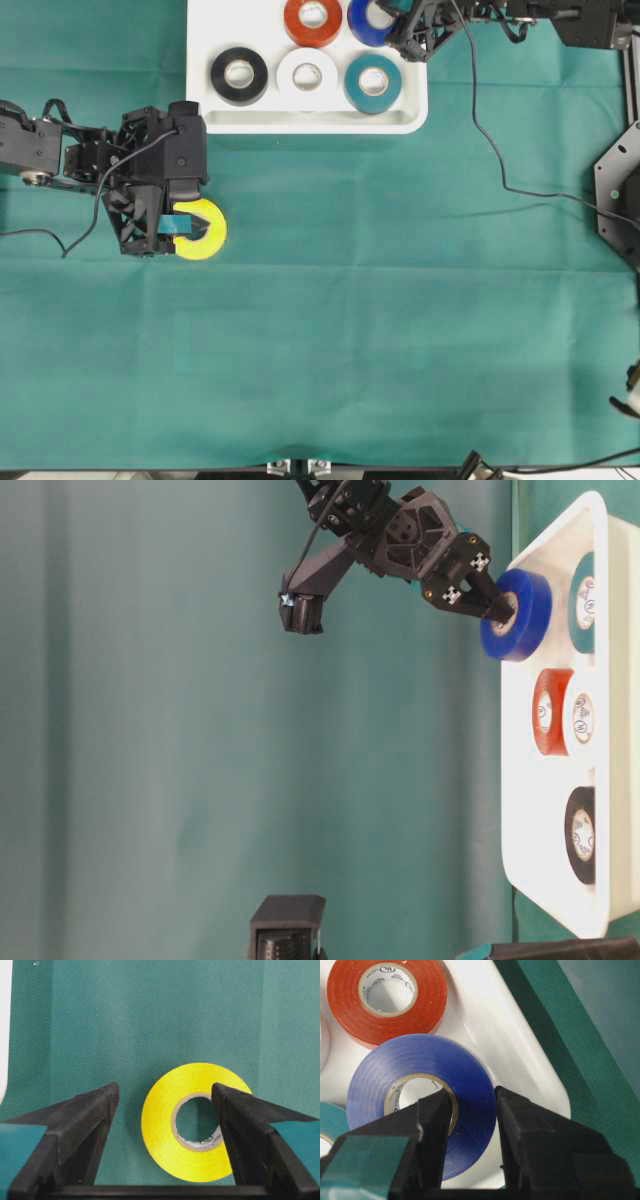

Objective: Put the tape alternately from left to right into the white case.
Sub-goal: 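Carry the blue roll into the case's top-right slot and release it, then withdraw the right gripper from the case to the right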

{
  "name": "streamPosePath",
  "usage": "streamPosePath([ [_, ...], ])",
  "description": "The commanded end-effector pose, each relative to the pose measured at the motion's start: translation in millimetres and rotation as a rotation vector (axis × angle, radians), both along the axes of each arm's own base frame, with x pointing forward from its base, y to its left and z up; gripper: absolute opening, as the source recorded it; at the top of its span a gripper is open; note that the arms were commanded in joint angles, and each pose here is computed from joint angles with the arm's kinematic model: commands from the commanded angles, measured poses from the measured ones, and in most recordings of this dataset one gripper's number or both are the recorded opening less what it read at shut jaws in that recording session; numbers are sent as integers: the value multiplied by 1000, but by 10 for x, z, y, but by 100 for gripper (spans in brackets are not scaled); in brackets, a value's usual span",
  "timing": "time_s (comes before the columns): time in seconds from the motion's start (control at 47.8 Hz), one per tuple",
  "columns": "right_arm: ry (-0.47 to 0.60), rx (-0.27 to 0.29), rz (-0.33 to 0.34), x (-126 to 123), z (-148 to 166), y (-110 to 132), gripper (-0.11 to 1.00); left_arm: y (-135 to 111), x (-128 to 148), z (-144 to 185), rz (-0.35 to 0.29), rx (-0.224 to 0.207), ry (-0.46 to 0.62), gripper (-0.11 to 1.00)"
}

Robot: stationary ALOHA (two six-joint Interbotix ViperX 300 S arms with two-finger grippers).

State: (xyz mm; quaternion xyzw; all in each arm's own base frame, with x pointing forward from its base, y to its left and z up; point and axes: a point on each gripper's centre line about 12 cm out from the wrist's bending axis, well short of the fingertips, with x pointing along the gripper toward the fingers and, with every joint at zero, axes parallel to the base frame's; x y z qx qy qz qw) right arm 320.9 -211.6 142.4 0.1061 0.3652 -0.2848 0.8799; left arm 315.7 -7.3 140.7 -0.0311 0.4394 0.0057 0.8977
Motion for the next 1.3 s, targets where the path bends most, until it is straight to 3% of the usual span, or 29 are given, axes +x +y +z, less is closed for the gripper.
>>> streamPosePath([
  [0.0, -27, -22, 5, 35, 106, -37, 28, -11, 36, 77, -1, -3, -31, 93],
  [0.418, -34, -27, 23, 43, 98, -25, 28, -11, 36, 77, 7, -10, -30, 93],
  [0.607, -47, -32, 37, 58, 110, -12, 81, -11, 28, 69, 19, -19, -29, 93],
  [0.669, -45, -32, 36, 57, 109, -12, 91, -16, 22, 63, 18, -19, -26, 93],
  [1.088, -32, -26, 33, 25, 72, -3, 87, -16, 31, 72, 18, -19, -29, 93],
  [1.276, -51, -34, 61, 59, 146, 105, 87, -16, 27, 68, 18, -19, -27, 93],
])
